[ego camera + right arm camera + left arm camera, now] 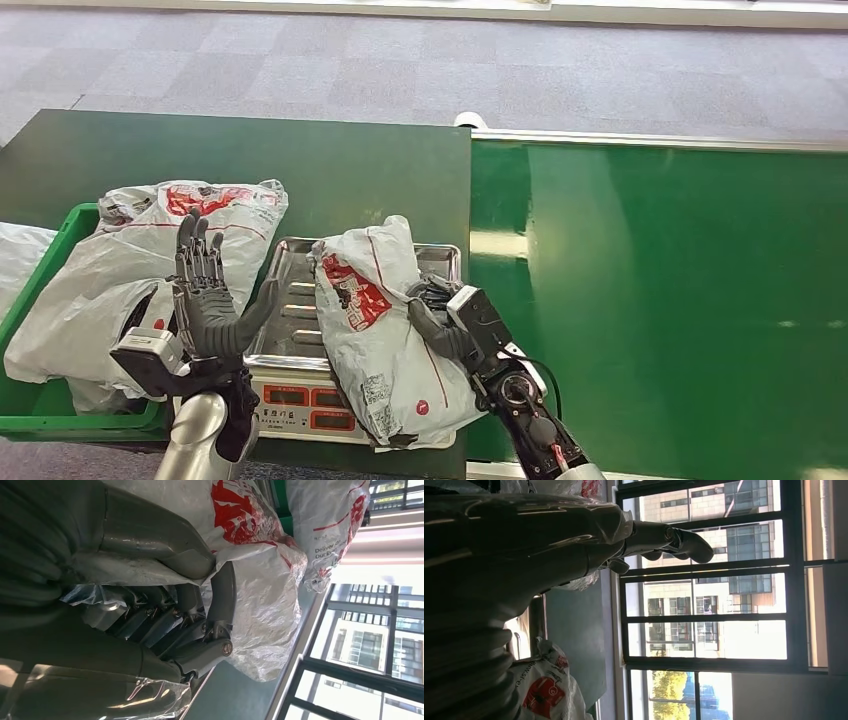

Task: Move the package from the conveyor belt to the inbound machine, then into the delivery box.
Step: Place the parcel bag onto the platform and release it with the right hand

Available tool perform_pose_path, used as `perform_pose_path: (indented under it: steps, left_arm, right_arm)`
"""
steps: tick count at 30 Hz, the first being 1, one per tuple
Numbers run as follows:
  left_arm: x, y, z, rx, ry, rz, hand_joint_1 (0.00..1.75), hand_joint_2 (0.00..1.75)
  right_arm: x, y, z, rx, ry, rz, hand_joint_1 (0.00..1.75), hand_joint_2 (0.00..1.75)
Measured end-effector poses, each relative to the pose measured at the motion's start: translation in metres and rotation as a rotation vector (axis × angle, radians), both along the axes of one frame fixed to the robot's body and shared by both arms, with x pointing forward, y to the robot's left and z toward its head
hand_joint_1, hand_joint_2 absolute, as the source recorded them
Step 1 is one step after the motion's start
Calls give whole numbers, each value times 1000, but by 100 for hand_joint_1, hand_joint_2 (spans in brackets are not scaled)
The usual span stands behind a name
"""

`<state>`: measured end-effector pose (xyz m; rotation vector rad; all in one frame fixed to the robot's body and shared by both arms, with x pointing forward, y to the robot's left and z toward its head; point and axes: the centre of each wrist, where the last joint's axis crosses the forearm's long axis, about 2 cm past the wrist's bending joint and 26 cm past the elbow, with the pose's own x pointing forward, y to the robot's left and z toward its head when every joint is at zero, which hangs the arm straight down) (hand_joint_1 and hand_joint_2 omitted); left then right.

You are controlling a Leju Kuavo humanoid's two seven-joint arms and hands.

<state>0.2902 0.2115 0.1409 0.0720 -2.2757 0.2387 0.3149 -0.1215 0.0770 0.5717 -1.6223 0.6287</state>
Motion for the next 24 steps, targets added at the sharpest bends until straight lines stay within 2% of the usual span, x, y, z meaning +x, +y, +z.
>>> perform_pose_path:
  steps: [8, 9, 12, 13, 16, 21, 24]
  left_arm:
    - [2, 0, 0, 1, -1, -2, 0, 175]
    - [3, -1, 1, 2, -1, -3, 0, 175]
    - [5, -1, 1, 4, 0, -5, 0, 175]
    - [5, -1, 1, 5, 2, -5, 0, 175]
    - [4, -1, -2, 10, 9, -9, 0, 175]
    - [-2, -3, -7, 29, 22, -26, 0, 175]
    - [-3, -3, -8, 30, 25, -28, 0, 175]
  right_arm:
    - [9, 5, 2, -111, 29, 53, 175, 175]
    - [10, 7, 2, -131, 30, 64, 168, 175]
    - [11, 10, 3, -170, 28, 87, 37, 175]
    - [11, 11, 3, -171, 27, 85, 0, 175]
    - [8, 10, 1, -118, 11, 60, 0, 175]
    - [-8, 2, -4, 91, -47, 21, 0, 175]
    - [-11, -4, 1, 134, -77, 0, 0, 175]
